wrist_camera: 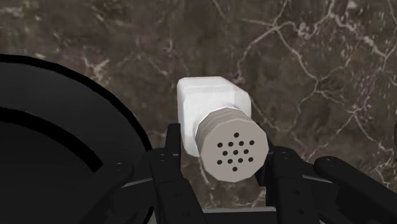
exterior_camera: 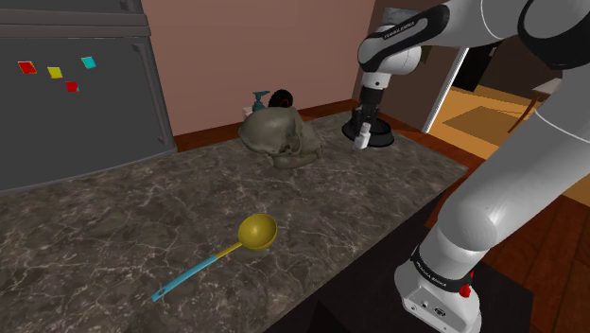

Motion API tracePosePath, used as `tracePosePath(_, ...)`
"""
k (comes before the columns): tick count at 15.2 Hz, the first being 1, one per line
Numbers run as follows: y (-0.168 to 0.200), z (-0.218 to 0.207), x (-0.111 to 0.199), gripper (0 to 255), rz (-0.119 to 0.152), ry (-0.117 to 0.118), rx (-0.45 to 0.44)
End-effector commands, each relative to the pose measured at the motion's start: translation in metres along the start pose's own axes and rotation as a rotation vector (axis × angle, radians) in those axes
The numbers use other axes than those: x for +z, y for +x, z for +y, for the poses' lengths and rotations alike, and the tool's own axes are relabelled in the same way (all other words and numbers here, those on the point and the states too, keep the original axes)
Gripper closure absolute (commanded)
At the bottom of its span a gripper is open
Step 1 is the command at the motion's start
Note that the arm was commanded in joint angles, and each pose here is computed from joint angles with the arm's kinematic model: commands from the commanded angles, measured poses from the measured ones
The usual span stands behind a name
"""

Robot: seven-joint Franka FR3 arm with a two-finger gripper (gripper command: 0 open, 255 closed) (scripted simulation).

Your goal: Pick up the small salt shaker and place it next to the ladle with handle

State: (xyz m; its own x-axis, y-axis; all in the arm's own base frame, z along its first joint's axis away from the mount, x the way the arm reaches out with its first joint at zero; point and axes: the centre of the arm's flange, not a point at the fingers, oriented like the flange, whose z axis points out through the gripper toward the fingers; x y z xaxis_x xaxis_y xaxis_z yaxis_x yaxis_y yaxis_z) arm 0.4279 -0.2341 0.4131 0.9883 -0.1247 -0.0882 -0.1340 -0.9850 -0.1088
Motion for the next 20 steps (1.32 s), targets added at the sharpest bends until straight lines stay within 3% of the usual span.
tracePosePath(1, 0.000, -0.002, -0.011, 255, -0.001, 0.000, 0.000)
tracePosePath(20, -0.009, -0.012, -0.110, 255, -0.001, 0.000, 0.000)
